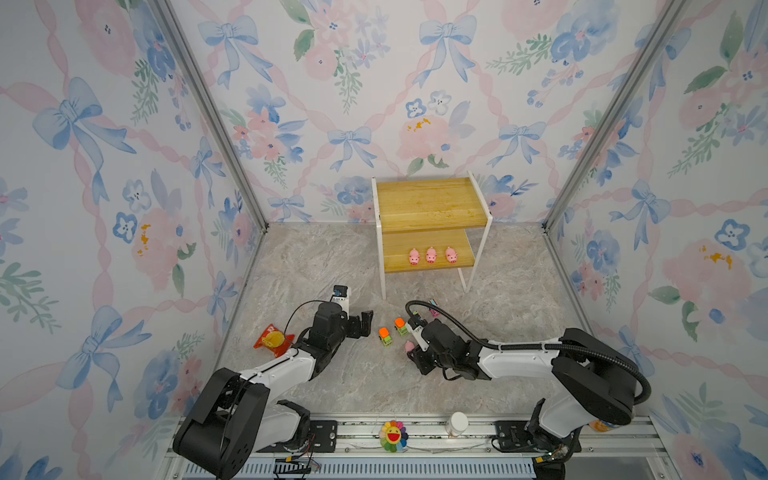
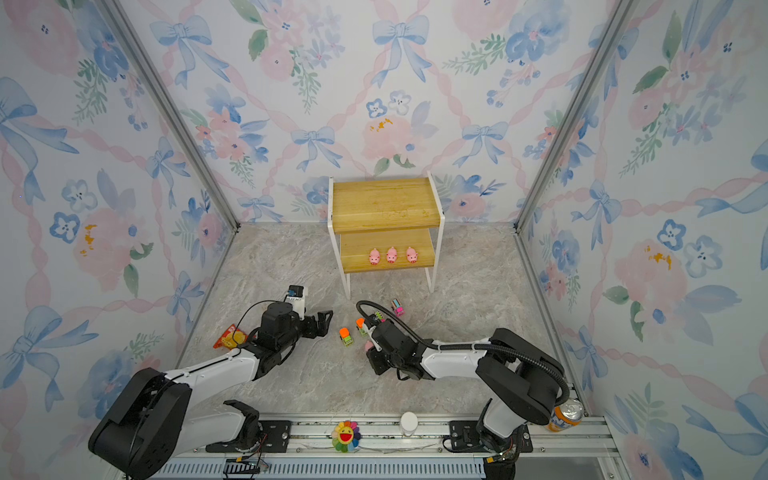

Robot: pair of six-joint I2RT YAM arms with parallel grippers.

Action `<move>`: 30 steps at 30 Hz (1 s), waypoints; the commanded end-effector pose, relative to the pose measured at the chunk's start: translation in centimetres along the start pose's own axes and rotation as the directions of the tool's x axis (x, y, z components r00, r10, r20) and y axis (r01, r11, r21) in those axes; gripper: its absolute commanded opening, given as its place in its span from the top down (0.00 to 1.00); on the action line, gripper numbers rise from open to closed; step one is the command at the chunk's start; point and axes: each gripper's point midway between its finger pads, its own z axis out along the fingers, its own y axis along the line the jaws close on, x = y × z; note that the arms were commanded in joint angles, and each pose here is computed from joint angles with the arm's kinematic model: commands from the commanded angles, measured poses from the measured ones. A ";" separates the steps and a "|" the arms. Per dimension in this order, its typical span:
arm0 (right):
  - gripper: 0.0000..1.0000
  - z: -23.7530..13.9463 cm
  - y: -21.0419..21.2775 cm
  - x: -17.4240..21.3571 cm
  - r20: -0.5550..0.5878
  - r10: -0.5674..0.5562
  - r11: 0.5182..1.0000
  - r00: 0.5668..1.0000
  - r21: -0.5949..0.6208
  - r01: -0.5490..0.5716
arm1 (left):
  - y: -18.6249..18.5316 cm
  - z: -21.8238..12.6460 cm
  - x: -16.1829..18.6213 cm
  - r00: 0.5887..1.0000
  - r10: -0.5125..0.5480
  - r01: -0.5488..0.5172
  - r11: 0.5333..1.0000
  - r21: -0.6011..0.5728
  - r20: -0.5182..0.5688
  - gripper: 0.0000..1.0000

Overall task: Place and organize the plastic toys onto the shelf
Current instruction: 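Lift the pig with the right gripper and carry it to the lower shelf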

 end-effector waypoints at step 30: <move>0.73 -10.6 0.7 -14.6 0.410 -0.108 0.994 0.906 0.028 0.106 | -0.4 -0.1 -0.6 1.000 0.014 -0.014 1.000 0.018 -0.001 0.02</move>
